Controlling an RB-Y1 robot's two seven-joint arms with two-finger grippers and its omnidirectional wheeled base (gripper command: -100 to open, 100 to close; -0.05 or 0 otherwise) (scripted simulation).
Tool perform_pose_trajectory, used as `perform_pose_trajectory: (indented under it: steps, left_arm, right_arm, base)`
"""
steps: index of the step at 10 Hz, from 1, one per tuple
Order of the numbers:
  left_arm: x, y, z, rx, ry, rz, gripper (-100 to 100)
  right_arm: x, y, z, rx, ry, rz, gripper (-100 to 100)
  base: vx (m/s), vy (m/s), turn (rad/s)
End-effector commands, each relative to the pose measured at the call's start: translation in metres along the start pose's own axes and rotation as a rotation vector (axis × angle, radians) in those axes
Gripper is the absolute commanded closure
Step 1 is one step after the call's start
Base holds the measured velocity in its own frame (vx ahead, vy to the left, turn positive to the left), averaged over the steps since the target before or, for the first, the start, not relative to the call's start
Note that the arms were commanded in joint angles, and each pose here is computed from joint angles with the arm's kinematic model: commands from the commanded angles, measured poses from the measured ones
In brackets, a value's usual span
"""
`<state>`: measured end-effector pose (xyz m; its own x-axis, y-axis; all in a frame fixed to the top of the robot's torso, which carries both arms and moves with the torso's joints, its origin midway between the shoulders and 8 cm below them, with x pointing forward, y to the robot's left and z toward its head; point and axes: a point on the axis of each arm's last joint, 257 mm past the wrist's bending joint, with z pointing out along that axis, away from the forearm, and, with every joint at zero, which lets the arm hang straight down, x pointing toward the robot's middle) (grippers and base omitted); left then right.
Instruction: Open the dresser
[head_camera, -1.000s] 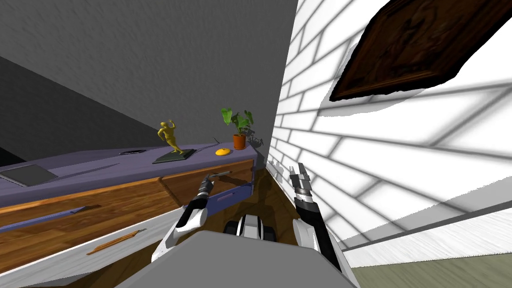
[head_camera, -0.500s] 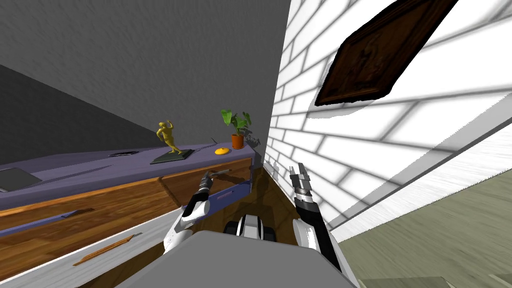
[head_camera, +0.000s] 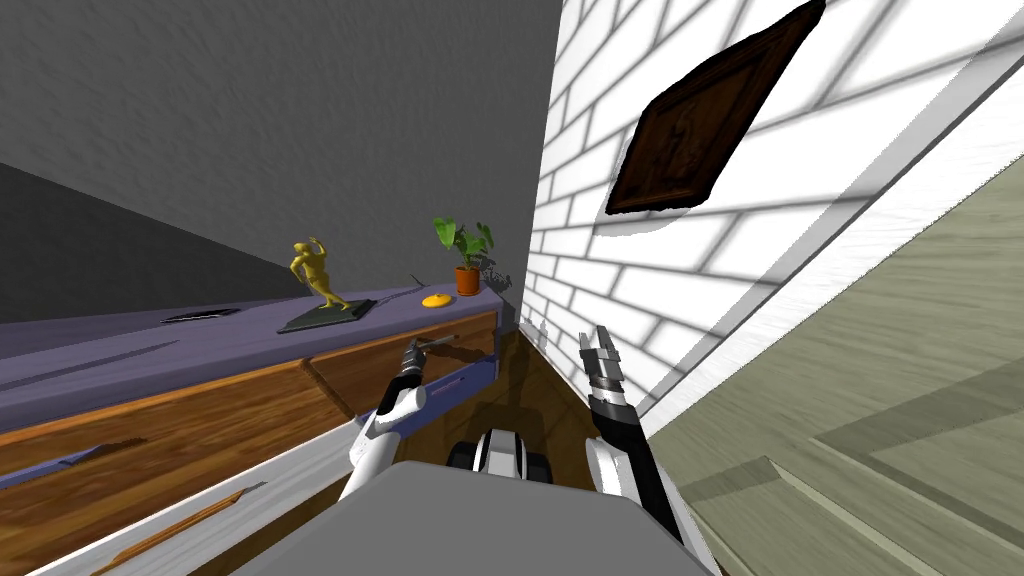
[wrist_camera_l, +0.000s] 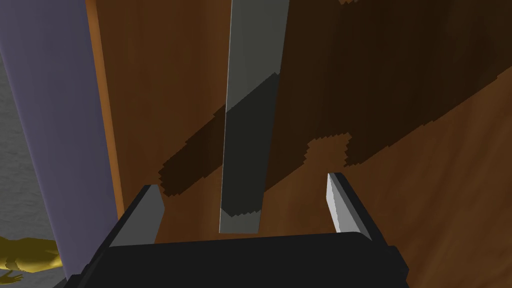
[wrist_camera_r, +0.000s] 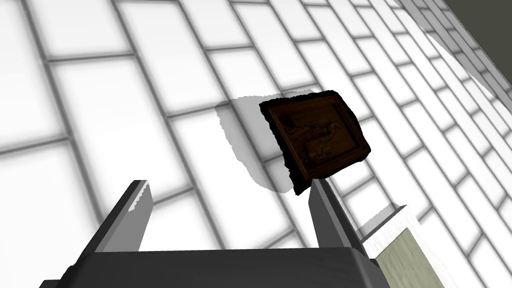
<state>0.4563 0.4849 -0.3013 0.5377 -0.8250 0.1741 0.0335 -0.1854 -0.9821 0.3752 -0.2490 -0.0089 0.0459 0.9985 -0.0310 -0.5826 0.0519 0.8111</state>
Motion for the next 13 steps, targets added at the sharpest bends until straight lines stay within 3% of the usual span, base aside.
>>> perform_pose_trajectory:
  steps: [1,9,10,13]
  left_arm:
    - [0.003,-0.002,-0.008,0.005,0.022,0.006,100]
    - [0.022,0.009,-0.07,-0.024,0.157,0.003,100]
    - [0.016,0.008,-0.064,-0.02,0.14,0.01,100]
    - [0.022,0.004,-0.067,-0.023,0.156,0.009,100]
  right_arm:
    - [0.0,0.0,0.0,0.0,0.0,0.0,0]
    - [0.0,0.0,0.0,0.0,0.0,0.0,0]
    - [0.0,0.0,0.0,0.0,0.0,0.0,0]
    - [0.0,0.0,0.0,0.0,0.0,0.0,0]
  base:
    - [0.054,-0.017,0.276]
    - [0.113,-0.026,0.178]
    - [0.038,-0.012,0.05]
    - [-0.123,-0.058,-0.007]
